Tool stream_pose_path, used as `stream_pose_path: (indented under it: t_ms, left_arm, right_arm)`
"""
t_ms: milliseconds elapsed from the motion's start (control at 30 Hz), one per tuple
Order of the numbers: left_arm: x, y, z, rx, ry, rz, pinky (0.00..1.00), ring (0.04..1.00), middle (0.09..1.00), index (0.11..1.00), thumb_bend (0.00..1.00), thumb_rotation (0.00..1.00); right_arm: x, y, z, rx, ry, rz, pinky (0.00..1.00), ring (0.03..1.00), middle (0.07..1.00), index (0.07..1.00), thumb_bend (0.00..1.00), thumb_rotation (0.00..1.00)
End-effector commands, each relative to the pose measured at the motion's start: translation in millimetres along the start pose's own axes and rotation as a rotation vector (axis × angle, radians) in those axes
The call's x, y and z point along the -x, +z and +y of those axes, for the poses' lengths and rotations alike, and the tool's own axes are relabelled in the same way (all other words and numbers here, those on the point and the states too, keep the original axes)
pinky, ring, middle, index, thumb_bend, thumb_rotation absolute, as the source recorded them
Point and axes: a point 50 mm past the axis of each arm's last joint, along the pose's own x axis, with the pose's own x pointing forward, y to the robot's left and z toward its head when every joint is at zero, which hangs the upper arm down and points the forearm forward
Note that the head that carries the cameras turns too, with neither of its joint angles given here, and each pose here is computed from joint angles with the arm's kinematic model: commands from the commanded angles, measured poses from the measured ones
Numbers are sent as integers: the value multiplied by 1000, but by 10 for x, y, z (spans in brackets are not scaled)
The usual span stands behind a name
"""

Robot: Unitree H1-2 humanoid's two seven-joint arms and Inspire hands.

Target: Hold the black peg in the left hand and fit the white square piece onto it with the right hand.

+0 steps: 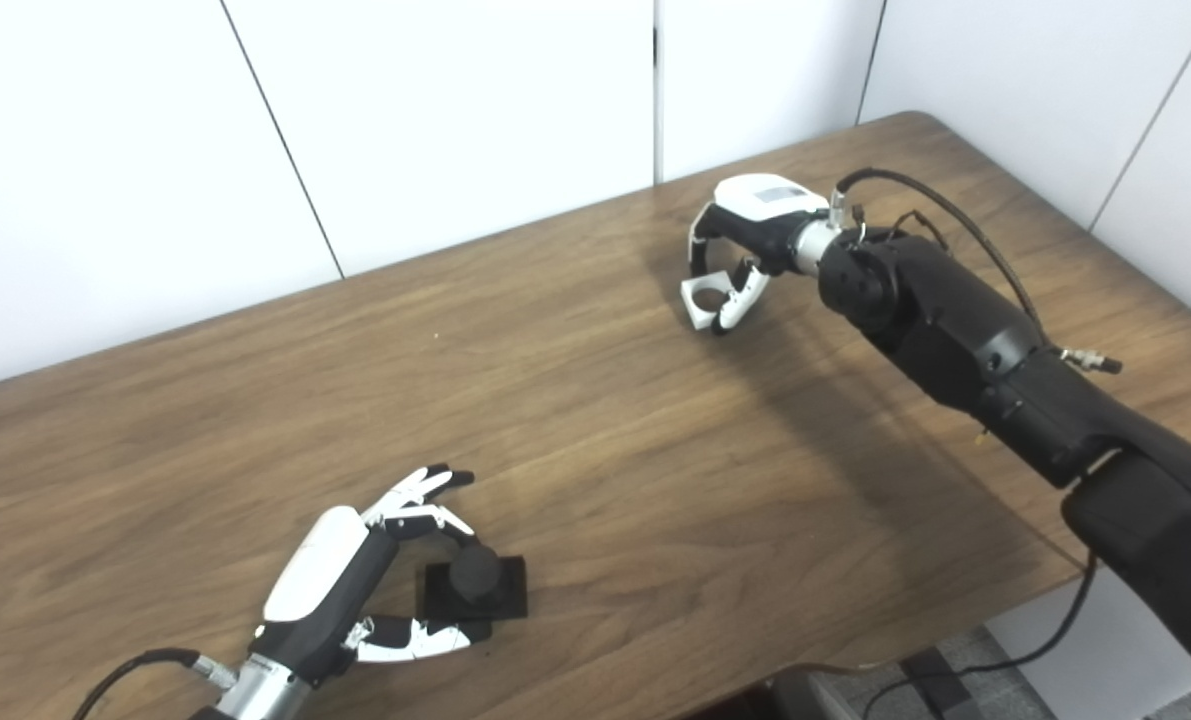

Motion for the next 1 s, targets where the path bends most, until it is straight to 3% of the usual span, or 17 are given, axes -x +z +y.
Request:
stream_pose_path:
  t_ms: [0, 533, 967]
  left_arm:
    - [101, -149, -91, -34, -94, 80, 853, 945, 894, 492, 522, 67]
    - [77, -120, -114, -28, -100, 94, 884, 953, 900, 492, 522, 67]
    - [0, -83, -176, -35, -98, 102, 892, 965, 908, 493, 521, 71]
  right_arm:
    - [31, 0, -512, 35, -111, -35, 698, 811, 763, 483, 515, 139]
    - [249, 254, -846, 81, -165, -185, 739, 816, 763, 481, 513, 144]
    - [467, 685, -939, 108, -200, -398, 683, 808, 759, 480, 515, 145]
